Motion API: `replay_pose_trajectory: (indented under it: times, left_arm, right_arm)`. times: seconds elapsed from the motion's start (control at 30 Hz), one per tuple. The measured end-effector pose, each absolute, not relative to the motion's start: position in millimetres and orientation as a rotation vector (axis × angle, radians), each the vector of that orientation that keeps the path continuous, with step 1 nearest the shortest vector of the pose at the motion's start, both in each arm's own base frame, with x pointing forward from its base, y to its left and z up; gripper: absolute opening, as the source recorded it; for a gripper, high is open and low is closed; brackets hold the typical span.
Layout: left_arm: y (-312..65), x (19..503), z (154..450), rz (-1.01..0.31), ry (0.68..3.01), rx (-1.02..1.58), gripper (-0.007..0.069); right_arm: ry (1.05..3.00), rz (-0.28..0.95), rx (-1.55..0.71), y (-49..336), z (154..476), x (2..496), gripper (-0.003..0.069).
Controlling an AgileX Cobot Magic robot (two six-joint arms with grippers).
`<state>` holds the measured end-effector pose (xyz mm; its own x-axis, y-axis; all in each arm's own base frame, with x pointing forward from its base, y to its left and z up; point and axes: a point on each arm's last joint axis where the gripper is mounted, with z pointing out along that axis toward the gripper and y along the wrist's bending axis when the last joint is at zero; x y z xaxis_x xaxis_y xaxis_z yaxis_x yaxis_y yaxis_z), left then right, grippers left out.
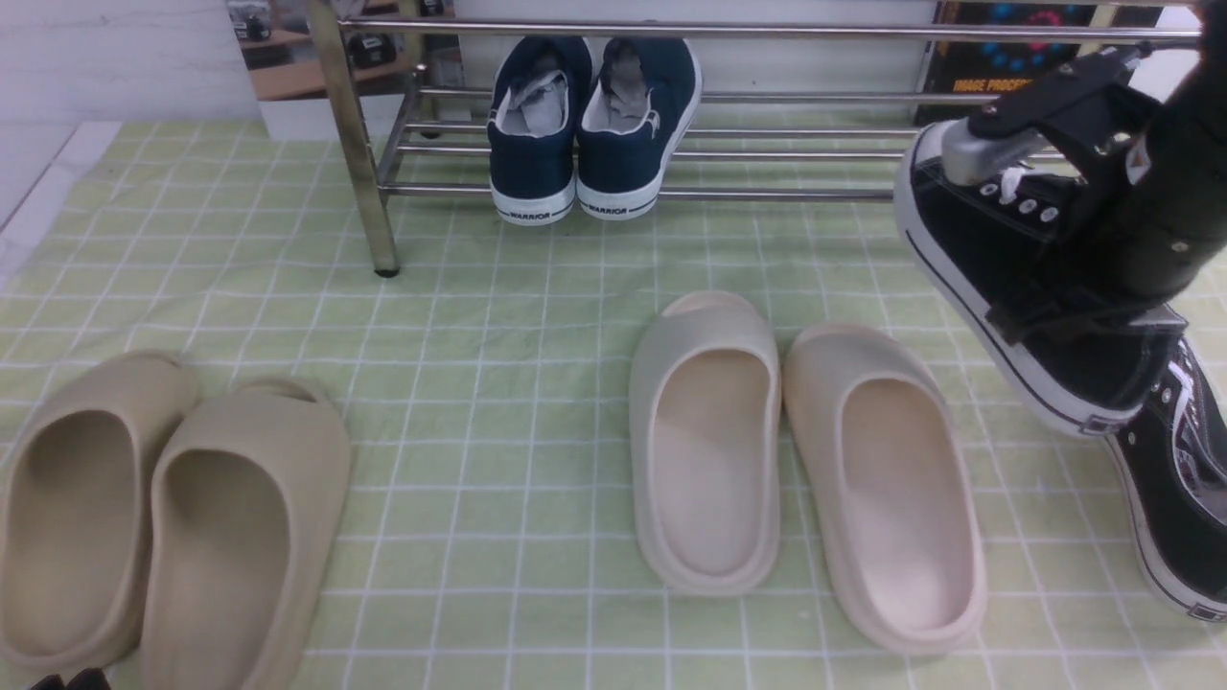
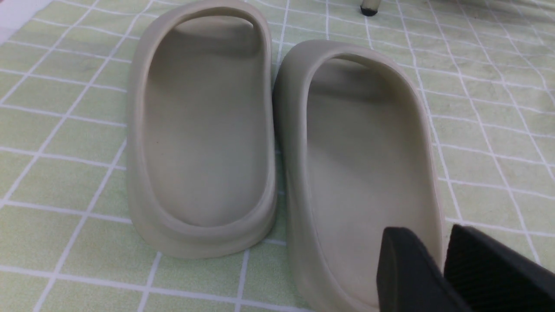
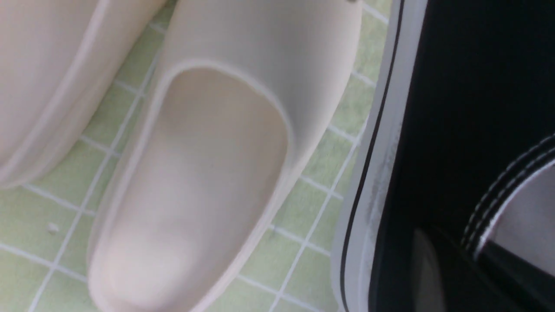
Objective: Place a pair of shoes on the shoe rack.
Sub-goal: Use the right arm to put a shoe into the shoe rack
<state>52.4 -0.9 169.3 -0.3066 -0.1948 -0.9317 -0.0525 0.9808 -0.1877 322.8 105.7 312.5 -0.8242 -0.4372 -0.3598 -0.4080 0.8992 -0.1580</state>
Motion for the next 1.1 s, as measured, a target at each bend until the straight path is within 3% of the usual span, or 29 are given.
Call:
replay_pose_trajectory:
  times: [0.33,0.53,1.1]
  left_arm:
    - [-1,52,169,-0.142,1.881,-0.179,0.0173]
    - [-1,52,169,-0.142,1.881,-0.179,0.0179]
    - [-1,52,169,-0.143,1.881,-0.179,0.0185]
  right_arm:
    - [2.636,-0.149,-0.644,127,298,397,0.0011]
    - [2.602,-0.157,-0.569,118,293,438,0.0011]
    - [2.443,-0.180,-0.544,110,270,484,0.0011]
